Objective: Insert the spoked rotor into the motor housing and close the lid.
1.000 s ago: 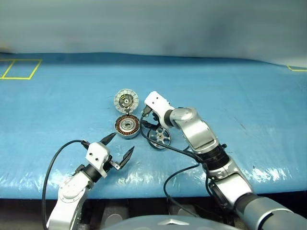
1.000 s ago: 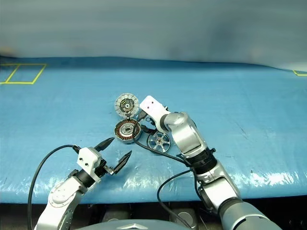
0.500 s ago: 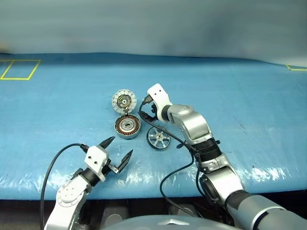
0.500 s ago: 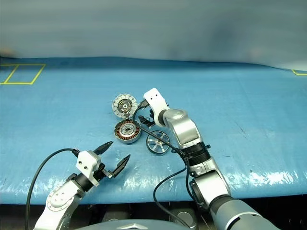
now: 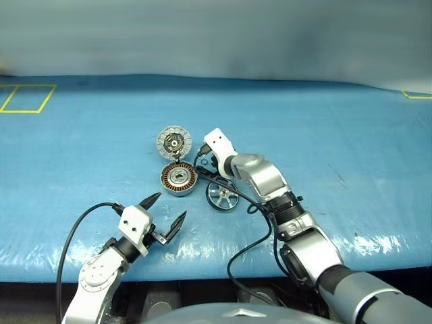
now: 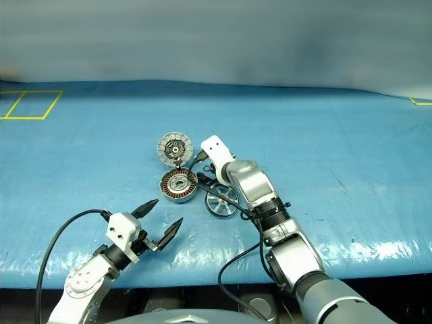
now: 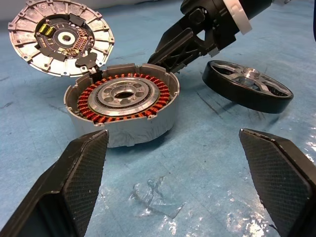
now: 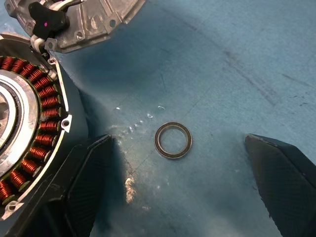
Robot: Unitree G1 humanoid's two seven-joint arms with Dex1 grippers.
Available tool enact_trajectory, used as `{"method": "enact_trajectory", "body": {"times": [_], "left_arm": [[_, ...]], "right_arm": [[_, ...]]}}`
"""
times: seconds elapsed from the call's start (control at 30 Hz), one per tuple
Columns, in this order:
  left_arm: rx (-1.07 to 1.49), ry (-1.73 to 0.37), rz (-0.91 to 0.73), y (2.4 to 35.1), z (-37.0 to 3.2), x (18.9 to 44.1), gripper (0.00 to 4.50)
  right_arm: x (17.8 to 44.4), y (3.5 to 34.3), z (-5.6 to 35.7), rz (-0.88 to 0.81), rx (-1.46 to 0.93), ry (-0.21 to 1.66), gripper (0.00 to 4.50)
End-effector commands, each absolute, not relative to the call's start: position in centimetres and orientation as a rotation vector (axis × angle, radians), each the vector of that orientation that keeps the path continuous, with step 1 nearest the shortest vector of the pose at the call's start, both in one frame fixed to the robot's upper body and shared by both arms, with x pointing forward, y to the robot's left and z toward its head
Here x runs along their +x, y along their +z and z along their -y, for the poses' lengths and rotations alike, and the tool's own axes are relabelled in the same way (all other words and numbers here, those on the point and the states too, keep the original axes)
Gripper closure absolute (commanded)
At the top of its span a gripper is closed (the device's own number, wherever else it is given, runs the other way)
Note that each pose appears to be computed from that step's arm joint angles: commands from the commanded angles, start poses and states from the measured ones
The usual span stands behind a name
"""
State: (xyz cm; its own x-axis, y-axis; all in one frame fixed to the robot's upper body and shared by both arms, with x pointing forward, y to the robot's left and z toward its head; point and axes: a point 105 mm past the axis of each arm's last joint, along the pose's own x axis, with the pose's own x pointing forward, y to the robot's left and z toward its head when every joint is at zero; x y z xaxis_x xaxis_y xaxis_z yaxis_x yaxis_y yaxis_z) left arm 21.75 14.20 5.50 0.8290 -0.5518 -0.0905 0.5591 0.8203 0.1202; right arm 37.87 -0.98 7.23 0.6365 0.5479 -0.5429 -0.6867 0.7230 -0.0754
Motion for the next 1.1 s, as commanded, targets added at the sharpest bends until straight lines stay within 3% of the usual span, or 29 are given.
{"method": "enact_trajectory", "body": {"times": [0.03,0.17,0.47,0.7,0.93,1.1], "left_arm": [[0.141,-0.602,-0.004,6.7,-13.7,21.6,0.00],[0.146,-0.596,-0.006,6.6,-13.7,21.7,0.00],[0.149,-0.595,-0.009,6.4,-13.7,21.8,0.00],[0.155,-0.597,-0.011,6.3,-13.7,21.9,0.00],[0.154,-0.602,-0.010,6.2,-13.6,22.0,0.00],[0.152,-0.604,-0.009,6.1,-13.6,22.0,0.00]], "right_arm": [[38.6,7.8,0.6,-0.486,-0.309,0.699,0.01],[38.7,6.4,1.2,-0.546,-0.351,0.660,0.88],[38.1,5.8,1.9,-0.571,-0.396,0.664,3.84],[37.2,7.1,2.7,-0.556,-0.437,0.685,3.85],[36.8,12.6,3.0,-0.388,-0.438,0.704,3.85],[34.6,14.7,1.7,-0.337,-0.408,0.814,3.85]]}}
